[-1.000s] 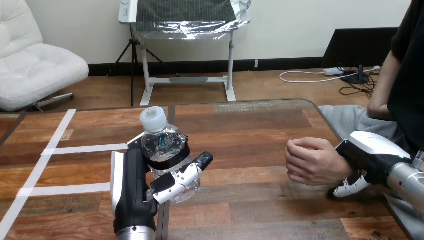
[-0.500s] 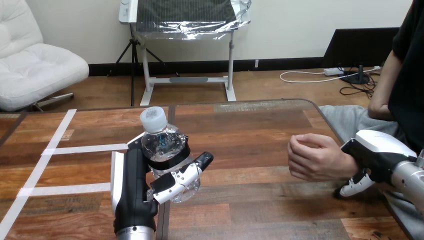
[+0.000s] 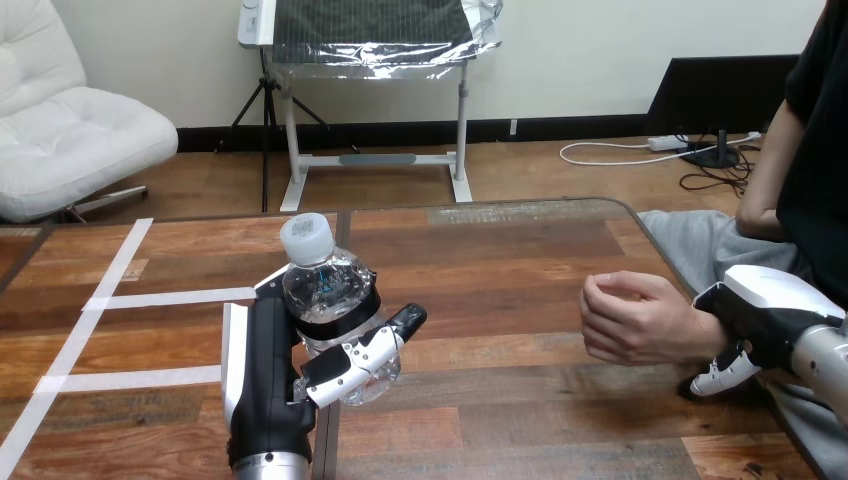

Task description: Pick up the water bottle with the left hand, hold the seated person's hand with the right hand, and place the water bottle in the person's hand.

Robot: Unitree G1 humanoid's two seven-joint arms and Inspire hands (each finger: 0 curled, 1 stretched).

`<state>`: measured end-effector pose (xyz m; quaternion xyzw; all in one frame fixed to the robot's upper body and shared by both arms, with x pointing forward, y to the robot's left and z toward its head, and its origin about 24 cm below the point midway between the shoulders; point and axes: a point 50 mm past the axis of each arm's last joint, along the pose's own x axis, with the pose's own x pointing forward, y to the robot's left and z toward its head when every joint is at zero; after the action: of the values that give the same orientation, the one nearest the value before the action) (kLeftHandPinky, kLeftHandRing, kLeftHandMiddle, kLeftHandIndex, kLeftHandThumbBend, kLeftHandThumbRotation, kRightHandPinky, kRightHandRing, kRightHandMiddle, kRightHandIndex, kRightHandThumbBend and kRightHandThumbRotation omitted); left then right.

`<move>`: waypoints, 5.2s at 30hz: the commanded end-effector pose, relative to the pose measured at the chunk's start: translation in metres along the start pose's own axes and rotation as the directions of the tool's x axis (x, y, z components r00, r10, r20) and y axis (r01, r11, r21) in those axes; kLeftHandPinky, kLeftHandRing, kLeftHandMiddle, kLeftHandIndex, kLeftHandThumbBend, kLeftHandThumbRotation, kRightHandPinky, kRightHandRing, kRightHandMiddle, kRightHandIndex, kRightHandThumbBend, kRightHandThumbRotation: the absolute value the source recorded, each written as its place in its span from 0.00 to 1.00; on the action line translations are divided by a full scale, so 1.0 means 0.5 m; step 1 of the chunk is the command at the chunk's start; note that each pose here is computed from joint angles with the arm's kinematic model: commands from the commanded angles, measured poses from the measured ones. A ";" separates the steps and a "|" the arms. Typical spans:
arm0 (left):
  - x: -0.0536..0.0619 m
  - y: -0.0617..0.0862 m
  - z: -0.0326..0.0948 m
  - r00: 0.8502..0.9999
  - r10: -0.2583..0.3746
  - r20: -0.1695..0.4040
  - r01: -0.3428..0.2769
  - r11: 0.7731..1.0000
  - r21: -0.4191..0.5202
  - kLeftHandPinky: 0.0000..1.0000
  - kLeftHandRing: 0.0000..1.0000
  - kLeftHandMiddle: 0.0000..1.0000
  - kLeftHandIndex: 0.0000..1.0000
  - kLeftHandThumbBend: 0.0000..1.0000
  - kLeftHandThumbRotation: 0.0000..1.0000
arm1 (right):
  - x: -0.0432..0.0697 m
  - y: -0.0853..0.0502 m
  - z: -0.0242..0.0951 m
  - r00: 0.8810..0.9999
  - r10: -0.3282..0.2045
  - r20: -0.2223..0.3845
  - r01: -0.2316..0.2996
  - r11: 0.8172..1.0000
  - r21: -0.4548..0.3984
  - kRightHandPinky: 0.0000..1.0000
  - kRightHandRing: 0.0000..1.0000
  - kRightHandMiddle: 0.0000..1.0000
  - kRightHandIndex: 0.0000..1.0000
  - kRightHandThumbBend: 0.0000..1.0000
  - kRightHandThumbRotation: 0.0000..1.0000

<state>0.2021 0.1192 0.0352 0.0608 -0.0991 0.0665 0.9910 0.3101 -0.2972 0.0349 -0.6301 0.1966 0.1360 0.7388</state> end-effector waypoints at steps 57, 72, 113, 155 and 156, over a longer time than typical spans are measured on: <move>0.032 -0.007 0.043 0.992 0.025 0.121 -0.020 0.999 -0.044 0.33 0.38 0.43 0.44 0.66 0.00 | -0.003 -0.004 -0.008 0.999 -0.014 -0.029 0.015 1.000 0.018 0.33 0.42 0.50 0.49 0.69 0.00; 0.032 -0.008 0.044 0.993 0.021 0.117 -0.016 0.999 -0.044 0.33 0.38 0.43 0.43 0.66 0.00 | -0.003 -0.006 -0.008 1.000 -0.022 -0.014 0.022 1.000 0.009 0.27 0.35 0.44 0.46 0.68 0.00; 0.045 -0.039 0.054 0.988 -0.057 0.142 0.064 0.997 -0.051 0.32 0.37 0.42 0.43 0.69 0.00 | -0.026 -0.041 0.021 0.985 -0.152 0.077 0.148 0.988 0.055 0.20 0.28 0.38 0.42 0.72 0.00; 0.050 -0.102 0.074 0.975 -0.170 0.144 0.183 0.979 -0.087 0.33 0.38 0.43 0.44 0.67 0.00 | -0.047 -0.057 0.040 0.967 -0.217 0.132 0.210 0.976 0.065 0.19 0.26 0.35 0.39 0.73 0.00; 0.050 -0.103 0.075 0.975 -0.170 0.144 0.184 0.979 -0.088 0.33 0.38 0.43 0.44 0.67 0.00 | -0.047 -0.058 0.040 0.967 -0.216 0.132 0.208 0.976 0.069 0.19 0.26 0.35 0.39 0.73 0.00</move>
<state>0.2115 0.0857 0.0441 0.0551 -0.1079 -0.0246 0.9923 0.2985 -0.2749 0.0514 -0.6141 0.1090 0.1258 0.7715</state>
